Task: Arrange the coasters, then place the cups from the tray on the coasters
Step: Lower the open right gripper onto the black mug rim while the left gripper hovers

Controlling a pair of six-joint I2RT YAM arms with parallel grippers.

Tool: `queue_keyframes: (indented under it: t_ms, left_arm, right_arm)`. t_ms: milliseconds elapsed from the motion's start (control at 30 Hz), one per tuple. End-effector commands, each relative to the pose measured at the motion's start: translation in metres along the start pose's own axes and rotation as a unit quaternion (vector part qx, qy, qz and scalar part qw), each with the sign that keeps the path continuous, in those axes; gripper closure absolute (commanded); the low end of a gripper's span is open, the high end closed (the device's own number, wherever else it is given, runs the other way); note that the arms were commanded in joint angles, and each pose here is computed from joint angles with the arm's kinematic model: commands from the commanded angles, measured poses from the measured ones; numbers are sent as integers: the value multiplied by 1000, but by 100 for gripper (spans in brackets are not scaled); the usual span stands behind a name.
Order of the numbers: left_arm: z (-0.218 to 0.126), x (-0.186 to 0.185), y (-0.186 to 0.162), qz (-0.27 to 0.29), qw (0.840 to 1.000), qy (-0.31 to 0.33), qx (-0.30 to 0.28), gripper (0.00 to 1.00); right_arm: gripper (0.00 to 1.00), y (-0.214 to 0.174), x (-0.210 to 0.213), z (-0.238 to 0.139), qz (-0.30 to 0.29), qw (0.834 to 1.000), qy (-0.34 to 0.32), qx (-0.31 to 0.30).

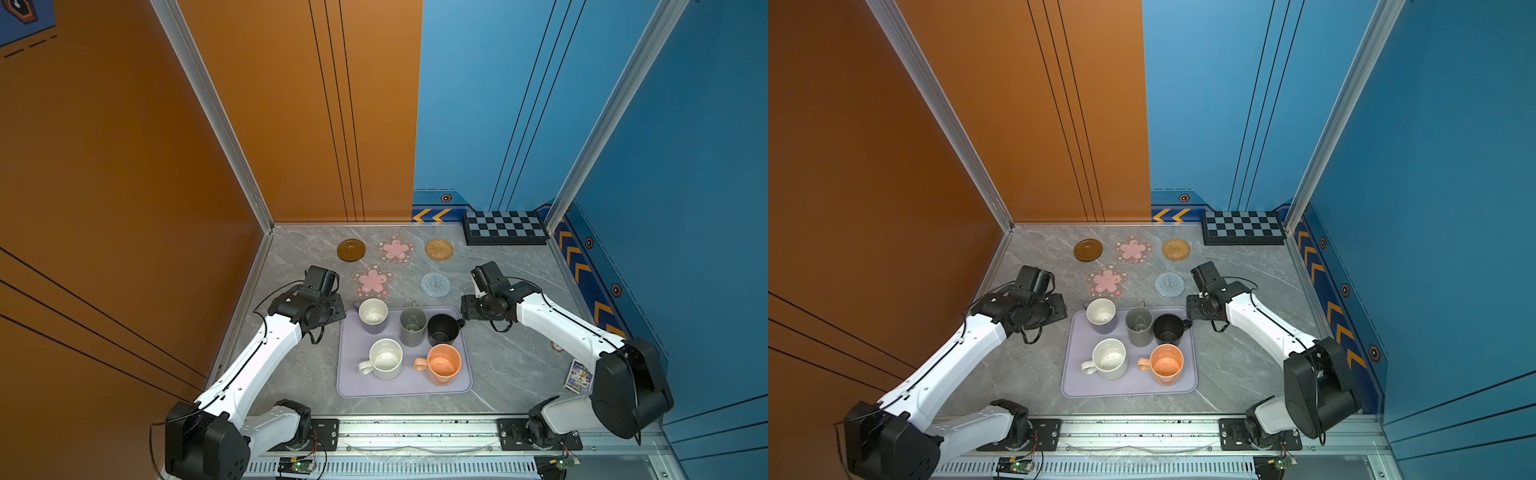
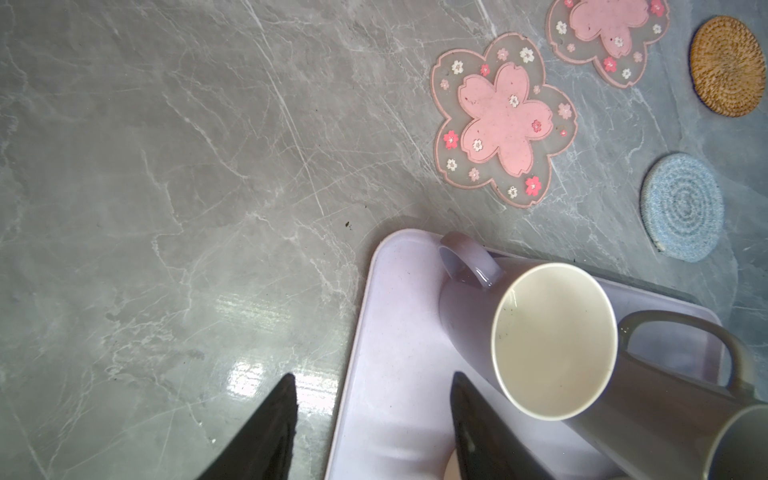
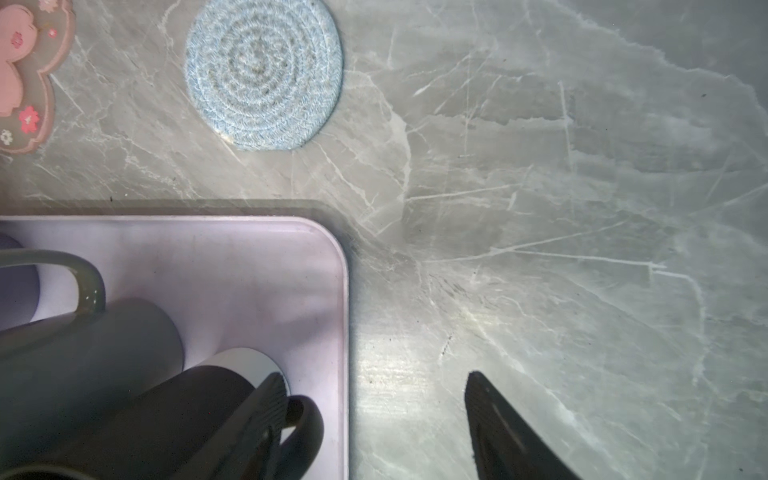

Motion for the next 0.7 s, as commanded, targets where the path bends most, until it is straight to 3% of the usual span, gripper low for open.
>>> queue_keyframes:
  t_ms: [0, 667]
  left_arm:
    - [-1, 7, -7, -2, 1000, 11, 0, 40]
    - [-4, 0, -14, 2, 1000, 1, 1, 40]
  right_arm:
    - [30, -5, 10, 2, -3, 1000, 10, 8]
    - [30, -72, 6, -7, -26, 998, 7, 59]
Point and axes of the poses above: each gripper's point midway between its finger pads, its own z axis out along the fingers, its own x axis along the line the jaws close on, y = z × x, the point moved 1 cm from there along -z, back along the fingers, and after that the axes turned 1 degree about -z, right-handed, at the moved point
